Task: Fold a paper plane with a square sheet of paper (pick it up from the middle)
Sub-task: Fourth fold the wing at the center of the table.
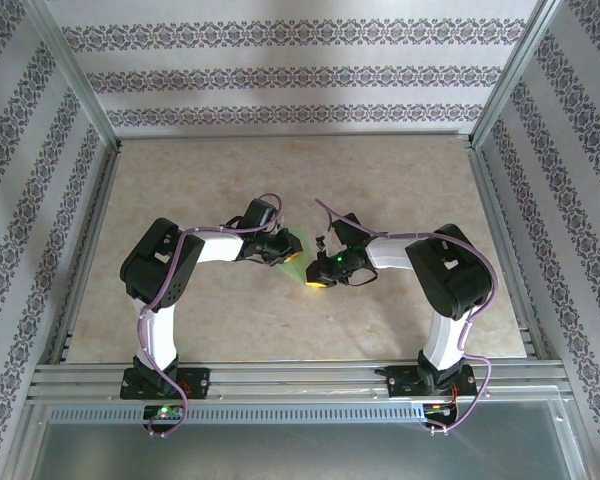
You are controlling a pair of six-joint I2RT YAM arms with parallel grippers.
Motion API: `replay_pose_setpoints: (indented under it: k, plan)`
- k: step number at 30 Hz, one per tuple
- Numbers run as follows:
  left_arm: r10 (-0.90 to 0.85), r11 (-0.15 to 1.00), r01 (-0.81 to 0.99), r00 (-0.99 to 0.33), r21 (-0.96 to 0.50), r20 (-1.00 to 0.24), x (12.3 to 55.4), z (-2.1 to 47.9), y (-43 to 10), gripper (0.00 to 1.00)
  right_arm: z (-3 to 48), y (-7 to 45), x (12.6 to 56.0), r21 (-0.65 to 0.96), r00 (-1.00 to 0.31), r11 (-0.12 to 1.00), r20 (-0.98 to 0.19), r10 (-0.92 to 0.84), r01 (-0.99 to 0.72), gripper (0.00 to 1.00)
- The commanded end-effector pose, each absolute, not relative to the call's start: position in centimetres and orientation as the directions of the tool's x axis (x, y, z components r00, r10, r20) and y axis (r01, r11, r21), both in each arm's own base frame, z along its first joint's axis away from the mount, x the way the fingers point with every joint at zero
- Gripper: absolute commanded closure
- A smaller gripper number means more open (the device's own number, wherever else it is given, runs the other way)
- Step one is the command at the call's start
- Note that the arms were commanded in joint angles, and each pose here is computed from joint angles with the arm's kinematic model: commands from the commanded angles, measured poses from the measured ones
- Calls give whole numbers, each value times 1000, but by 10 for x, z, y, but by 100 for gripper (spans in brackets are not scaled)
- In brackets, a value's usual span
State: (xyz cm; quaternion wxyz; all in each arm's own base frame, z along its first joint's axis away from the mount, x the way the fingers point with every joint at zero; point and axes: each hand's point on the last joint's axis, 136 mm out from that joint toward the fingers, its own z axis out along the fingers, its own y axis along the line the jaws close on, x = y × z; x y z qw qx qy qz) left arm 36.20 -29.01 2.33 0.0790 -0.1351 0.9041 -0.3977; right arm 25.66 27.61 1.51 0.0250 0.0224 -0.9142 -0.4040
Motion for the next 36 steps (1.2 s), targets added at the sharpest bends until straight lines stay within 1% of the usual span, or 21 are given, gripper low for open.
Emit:
replay_pose_setpoints:
  k: [1, 5, 9, 12, 23, 26, 29, 32, 34, 36]
  plan:
    - [-341, 717, -293, -939, -632, 47, 343, -15, -269, 82, -3, 270, 243, 687, -995, 727, 85, -58, 16, 91]
    - [-352, 728, -310, -934, -612, 55, 342, -19, -265, 83, -5, 267, 238, 663, -994, 749, 88, -66, 9, 92]
    - [-360, 739, -326, -931, -590, 64, 339, -24, -261, 83, 0, 267, 230, 664, -993, 748, 94, -73, 8, 92]
    - [-364, 741, -335, -929, -582, 71, 338, -27, -259, 84, 0, 264, 221, 659, -991, 752, 115, -69, 24, 92]
    - [-360, 743, -335, -930, -579, 77, 338, -29, -259, 85, -14, 244, 195, 583, -986, 811, 159, -57, 47, 92]
    - [-357, 742, -333, -931, -581, 77, 338, -29, -260, 85, -11, 245, 199, 583, -987, 812, 146, -65, 33, 92]
    - [-354, 742, -333, -932, -581, 81, 337, -29, -260, 85, 15, 258, 212, 641, -993, 767, 69, -96, -29, 91]
    - [-351, 742, -329, -933, -584, 79, 338, -28, -260, 85, 57, 270, 233, 688, -990, 713, -77, -114, -136, 90]
    - [-350, 740, -328, -933, -588, 81, 338, -27, -261, 85, 77, 274, 247, 686, -981, 702, -163, -108, -191, 90]
    - [-350, 739, -327, -934, -590, 79, 338, -27, -262, 85, 85, 275, 261, 672, -972, 708, -214, -95, -217, 90]
